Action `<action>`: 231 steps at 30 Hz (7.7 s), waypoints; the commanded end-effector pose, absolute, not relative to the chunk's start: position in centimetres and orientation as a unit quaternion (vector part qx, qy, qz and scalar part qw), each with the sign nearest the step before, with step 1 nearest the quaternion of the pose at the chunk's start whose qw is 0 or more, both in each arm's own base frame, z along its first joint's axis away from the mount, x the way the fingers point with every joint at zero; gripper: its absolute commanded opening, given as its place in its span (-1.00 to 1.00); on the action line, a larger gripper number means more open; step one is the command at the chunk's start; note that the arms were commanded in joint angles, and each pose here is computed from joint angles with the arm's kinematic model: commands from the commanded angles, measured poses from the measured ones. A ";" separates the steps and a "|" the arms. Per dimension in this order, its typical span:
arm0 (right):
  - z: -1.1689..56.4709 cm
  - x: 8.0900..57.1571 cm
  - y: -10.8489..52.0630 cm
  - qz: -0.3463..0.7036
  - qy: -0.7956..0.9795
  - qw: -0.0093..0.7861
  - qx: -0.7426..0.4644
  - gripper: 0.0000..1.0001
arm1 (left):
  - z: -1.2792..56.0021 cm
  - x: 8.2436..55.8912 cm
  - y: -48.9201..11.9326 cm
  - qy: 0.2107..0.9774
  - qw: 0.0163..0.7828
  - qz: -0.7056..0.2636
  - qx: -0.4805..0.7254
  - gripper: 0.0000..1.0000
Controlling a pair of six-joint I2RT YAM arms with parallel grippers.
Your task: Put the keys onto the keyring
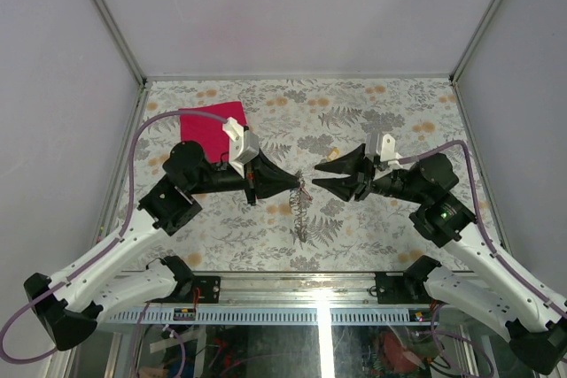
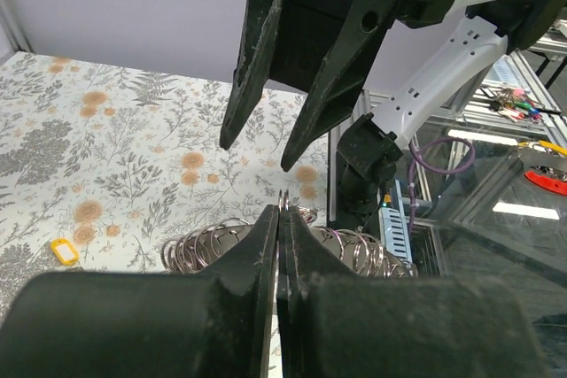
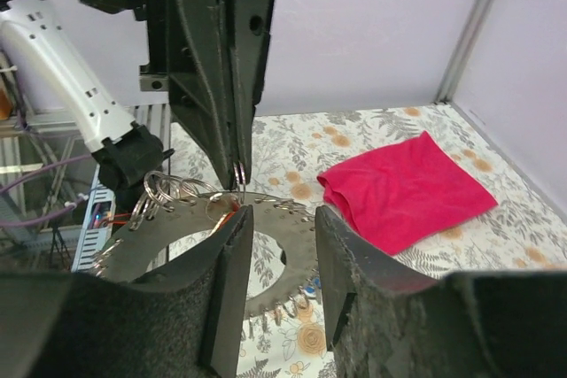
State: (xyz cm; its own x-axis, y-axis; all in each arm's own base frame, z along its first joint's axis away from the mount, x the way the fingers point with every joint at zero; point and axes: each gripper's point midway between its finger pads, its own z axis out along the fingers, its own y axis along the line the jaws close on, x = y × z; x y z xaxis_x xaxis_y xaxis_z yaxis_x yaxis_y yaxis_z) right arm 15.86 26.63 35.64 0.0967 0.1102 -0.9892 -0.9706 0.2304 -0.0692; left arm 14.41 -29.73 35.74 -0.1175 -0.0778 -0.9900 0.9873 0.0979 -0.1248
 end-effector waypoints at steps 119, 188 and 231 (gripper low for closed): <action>37.1 14.5 28.3 0.432 0.501 0.523 -0.537 -1.00 | 38.6 15.0 -29.0 0.510 0.561 -0.491 0.428 -0.40; 34.8 12.9 28.3 0.317 0.670 0.336 -0.581 -1.00 | 35.0 13.9 -30.7 0.506 0.482 -0.508 0.503 -0.25; 41.1 16.5 27.7 0.301 0.653 0.510 -0.472 -0.22 | 37.1 16.8 -30.6 0.542 0.535 -0.492 0.421 -1.00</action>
